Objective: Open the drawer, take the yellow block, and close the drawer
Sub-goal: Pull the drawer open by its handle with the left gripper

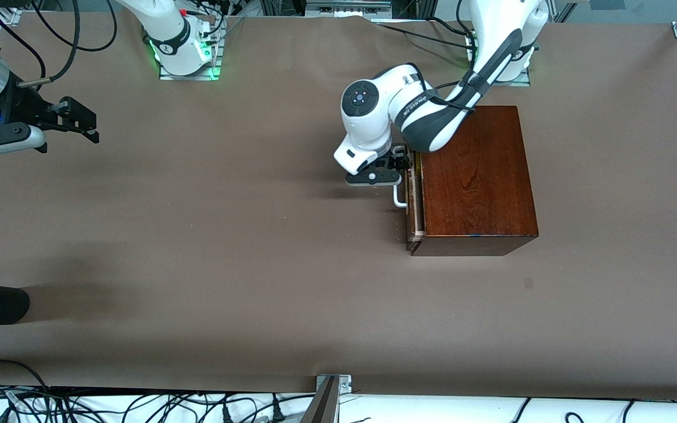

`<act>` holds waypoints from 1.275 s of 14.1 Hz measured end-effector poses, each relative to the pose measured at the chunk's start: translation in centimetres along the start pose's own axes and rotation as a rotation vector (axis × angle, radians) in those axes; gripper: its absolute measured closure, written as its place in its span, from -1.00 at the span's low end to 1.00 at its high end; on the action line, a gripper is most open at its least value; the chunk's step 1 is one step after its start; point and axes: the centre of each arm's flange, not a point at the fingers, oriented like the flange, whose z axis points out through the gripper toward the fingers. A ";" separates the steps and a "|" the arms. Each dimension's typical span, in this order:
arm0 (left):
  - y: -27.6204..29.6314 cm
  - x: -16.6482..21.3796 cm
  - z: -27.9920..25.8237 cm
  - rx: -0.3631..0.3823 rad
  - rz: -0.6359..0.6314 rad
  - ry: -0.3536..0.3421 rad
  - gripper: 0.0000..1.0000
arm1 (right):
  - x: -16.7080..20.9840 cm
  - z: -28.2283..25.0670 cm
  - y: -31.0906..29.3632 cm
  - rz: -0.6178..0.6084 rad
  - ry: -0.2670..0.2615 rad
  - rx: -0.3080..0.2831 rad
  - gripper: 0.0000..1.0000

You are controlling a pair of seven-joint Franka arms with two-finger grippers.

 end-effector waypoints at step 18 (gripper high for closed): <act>3.2 0.2 -10.3 -0.003 0.002 0.059 -1.00 | 0.3 -0.3 -0.8 -0.016 0.020 -0.002 -1.00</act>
